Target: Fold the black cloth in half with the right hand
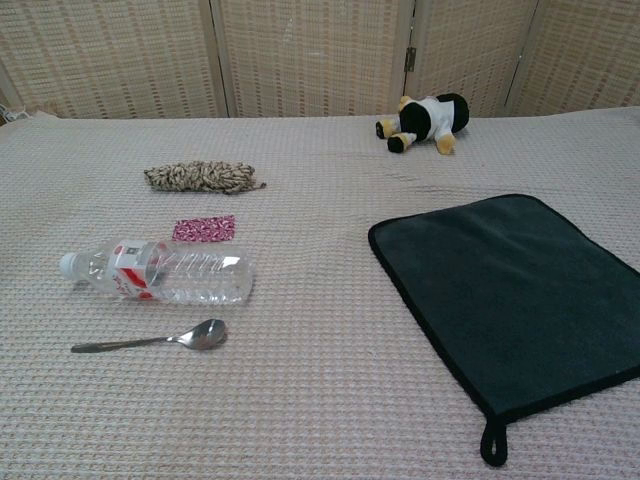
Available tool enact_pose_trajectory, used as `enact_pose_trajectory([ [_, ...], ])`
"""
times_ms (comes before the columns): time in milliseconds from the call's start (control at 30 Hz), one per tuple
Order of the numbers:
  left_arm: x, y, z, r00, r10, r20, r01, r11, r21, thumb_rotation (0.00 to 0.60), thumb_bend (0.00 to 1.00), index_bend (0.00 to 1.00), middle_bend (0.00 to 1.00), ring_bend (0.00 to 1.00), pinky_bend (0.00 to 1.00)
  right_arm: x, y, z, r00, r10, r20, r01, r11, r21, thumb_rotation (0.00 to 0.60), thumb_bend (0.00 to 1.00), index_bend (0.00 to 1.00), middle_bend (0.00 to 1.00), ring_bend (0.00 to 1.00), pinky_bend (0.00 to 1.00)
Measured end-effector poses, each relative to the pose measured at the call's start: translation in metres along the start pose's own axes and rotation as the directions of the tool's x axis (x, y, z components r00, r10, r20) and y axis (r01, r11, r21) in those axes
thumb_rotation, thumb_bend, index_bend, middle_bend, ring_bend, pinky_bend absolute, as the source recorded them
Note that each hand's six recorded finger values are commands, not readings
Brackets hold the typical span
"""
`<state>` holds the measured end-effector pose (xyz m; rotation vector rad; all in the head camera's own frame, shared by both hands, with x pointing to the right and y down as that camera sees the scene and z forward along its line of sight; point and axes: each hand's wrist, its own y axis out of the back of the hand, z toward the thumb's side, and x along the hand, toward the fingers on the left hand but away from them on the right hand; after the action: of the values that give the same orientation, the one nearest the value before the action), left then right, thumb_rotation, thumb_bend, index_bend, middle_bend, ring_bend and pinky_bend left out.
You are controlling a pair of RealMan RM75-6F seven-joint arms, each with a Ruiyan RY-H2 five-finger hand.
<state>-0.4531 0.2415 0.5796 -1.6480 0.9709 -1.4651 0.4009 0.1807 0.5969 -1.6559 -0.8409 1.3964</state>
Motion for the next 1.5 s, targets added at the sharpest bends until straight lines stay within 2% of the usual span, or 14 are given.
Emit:
enact_pose_trajectory([
  [167, 0.002, -0.002, -0.003, 1.0, -0.016, -0.006, 0.016, 1.0, -0.005, 0.6, 0.71, 0.0, 0.04, 0.0, 0.0, -0.053, -0.003, 0.015, 0.998, 0.049, -0.049, -0.048, 0.999, 0.016, 0.6, 0.45, 0.33, 0.03, 0.0, 0.0],
  [333, 0.004, 0.003, -0.006, 1.0, -0.003, -0.022, 0.003, 1.0, -0.016, 0.6, 0.71, 0.0, 0.04, 0.0, 0.0, -0.119, -0.012, 0.045, 0.985, 0.141, -0.095, -0.139, 0.99, 0.024, 0.6, 0.46, 0.4, 0.07, 0.02, 0.0],
  [433, 0.004, 0.006, -0.011, 0.999, 0.003, -0.037, -0.003, 1.0, -0.02, 0.6, 0.71, 0.0, 0.04, 0.0, 0.0, -0.162, -0.014, 0.073, 0.979, 0.162, -0.125, -0.161, 0.987, 0.021, 0.6, 0.46, 0.42, 0.08, 0.03, 0.0],
  [600, 0.002, 0.008, -0.015, 0.999, -0.003, -0.051, 0.002, 1.0, -0.023, 0.6, 0.71, 0.01, 0.04, 0.0, 0.0, -0.202, -0.026, 0.102, 0.967, 0.213, -0.138, -0.215, 0.977, -0.002, 0.6, 0.46, 0.43, 0.1, 0.04, 0.0],
  [900, 0.001, 0.01, -0.017, 0.998, -0.002, -0.057, 0.0, 1.0, -0.03, 0.6, 0.71, 0.01, 0.04, 0.0, 0.0, -0.23, -0.047, 0.135, 0.953, 0.266, -0.142, -0.267, 0.964, 0.015, 0.6, 0.46, 0.44, 0.1, 0.05, 0.0],
  [1267, 0.002, 0.011, -0.019, 0.998, -0.003, -0.06, 0.0, 0.999, -0.037, 0.6, 0.71, 0.01, 0.04, 0.0, 0.0, -0.242, -0.073, 0.141, 0.94, 0.327, -0.098, -0.323, 0.945, 0.057, 0.6, 0.46, 0.44, 0.1, 0.05, 0.0],
  [1500, 0.002, 0.012, -0.02, 0.998, 0.0, -0.06, -0.002, 0.999, -0.04, 0.6, 0.71, 0.01, 0.04, 0.0, 0.0, -0.247, -0.09, 0.144, 0.925, 0.372, -0.081, -0.37, 0.928, 0.037, 0.6, 0.46, 0.44, 0.1, 0.06, 0.0],
])
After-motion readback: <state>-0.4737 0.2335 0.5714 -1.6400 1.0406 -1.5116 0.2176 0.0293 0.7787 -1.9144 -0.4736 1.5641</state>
